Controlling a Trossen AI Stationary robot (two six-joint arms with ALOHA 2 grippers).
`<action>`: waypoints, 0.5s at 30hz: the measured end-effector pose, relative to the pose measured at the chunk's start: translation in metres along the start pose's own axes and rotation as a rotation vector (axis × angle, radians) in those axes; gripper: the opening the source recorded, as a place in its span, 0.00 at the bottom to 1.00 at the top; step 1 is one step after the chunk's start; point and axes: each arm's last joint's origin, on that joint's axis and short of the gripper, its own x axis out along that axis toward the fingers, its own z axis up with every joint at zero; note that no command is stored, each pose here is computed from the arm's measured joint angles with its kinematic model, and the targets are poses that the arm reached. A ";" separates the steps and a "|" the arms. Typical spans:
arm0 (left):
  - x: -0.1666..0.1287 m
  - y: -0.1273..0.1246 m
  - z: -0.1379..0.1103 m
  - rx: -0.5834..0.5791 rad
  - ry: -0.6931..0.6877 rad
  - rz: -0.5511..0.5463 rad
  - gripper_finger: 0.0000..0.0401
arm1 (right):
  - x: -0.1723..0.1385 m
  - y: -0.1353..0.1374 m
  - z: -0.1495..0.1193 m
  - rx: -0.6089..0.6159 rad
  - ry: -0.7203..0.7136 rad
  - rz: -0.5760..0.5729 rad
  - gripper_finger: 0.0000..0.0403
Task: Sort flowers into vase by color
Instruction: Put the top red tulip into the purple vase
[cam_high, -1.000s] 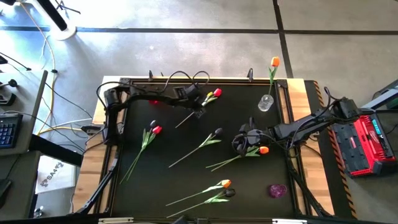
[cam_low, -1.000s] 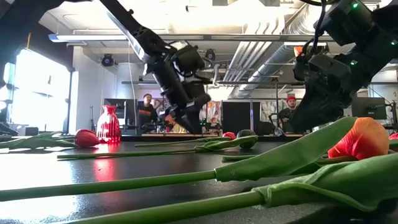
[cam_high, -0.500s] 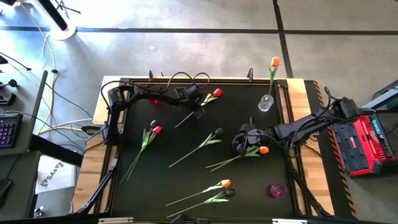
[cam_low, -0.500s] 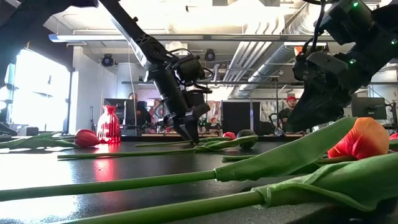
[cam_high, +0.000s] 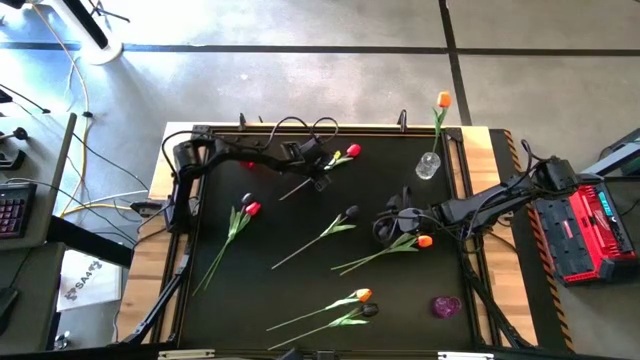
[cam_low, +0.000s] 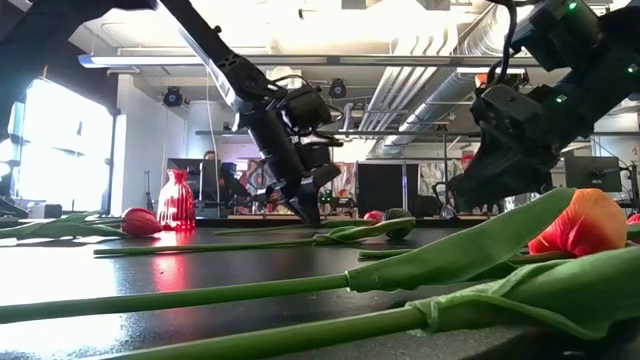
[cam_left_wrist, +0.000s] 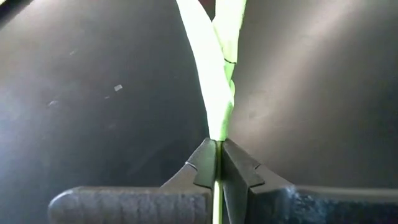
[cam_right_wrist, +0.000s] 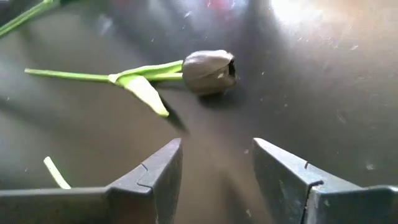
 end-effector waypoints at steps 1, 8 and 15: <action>-0.002 -0.003 0.001 0.004 -0.011 -0.007 0.00 | 0.000 0.000 0.000 0.000 -0.007 -0.004 0.45; -0.016 -0.025 0.007 0.057 -0.095 -0.044 0.00 | 0.000 0.000 0.001 -0.023 -0.027 -0.018 0.45; -0.033 -0.036 0.004 0.087 -0.172 -0.109 0.00 | -0.015 -0.001 0.008 -0.041 -0.057 0.002 0.45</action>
